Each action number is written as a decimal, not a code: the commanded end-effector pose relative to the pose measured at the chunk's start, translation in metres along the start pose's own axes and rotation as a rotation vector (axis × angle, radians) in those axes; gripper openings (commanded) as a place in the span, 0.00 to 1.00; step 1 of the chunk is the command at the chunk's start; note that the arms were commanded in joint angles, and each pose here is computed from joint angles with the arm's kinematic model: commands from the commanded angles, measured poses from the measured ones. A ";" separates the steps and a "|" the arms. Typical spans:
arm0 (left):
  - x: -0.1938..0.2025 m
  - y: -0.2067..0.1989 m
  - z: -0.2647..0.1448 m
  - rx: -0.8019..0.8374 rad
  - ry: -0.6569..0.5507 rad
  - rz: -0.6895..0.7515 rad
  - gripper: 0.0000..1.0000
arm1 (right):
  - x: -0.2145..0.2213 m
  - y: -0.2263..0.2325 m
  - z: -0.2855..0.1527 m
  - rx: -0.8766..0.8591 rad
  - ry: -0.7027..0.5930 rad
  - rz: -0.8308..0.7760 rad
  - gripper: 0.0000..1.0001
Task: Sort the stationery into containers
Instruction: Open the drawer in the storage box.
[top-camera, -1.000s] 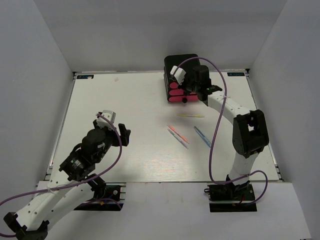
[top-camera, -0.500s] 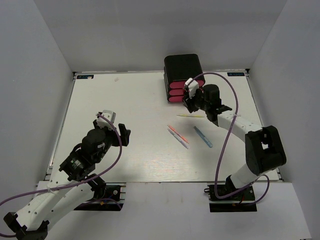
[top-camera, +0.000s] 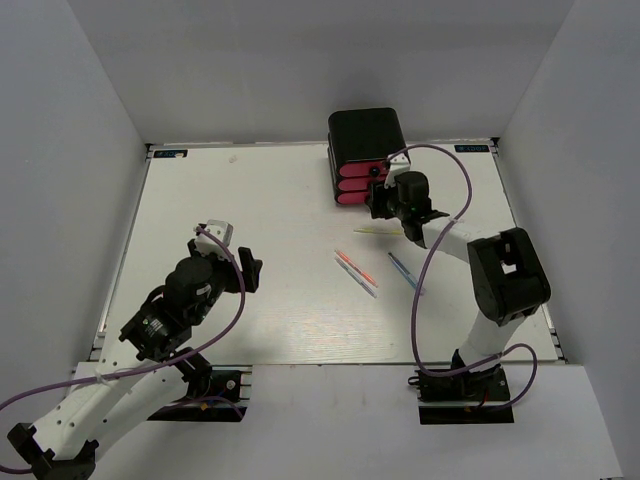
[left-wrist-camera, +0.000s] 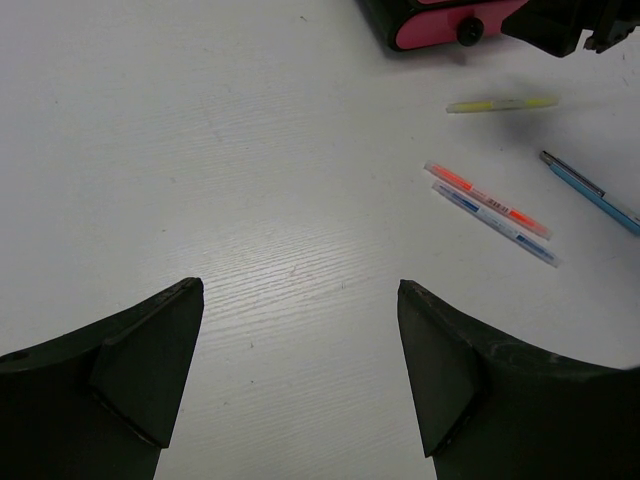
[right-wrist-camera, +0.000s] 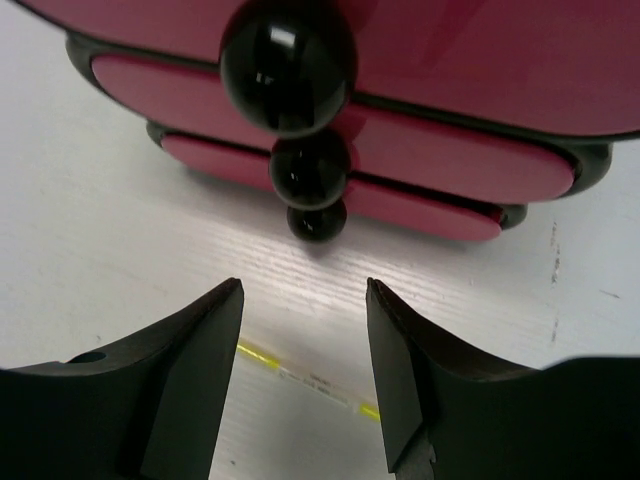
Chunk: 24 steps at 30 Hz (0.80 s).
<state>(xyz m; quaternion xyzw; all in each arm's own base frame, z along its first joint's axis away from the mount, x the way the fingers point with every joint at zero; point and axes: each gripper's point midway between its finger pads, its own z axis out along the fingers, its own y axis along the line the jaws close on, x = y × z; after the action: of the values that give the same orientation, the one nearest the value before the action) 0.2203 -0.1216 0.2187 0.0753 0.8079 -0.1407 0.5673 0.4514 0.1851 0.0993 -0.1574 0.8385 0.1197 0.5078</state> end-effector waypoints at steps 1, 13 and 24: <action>-0.008 -0.003 -0.001 0.019 -0.020 -0.001 0.88 | -0.054 -0.003 0.008 0.019 -0.178 0.113 0.58; -0.008 -0.003 -0.001 0.019 -0.020 -0.001 0.88 | -0.065 -0.010 0.036 0.067 -0.203 0.266 0.57; -0.006 -0.004 0.001 0.016 -0.012 0.002 0.88 | -0.059 -0.011 0.022 0.052 -0.239 0.262 0.21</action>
<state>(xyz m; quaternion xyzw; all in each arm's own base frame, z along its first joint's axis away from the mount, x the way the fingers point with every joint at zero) 0.2209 -0.1246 0.2176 0.0790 0.8090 -0.1440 0.5644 0.4969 0.1990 0.1093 -0.0350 0.8172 0.1704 0.5495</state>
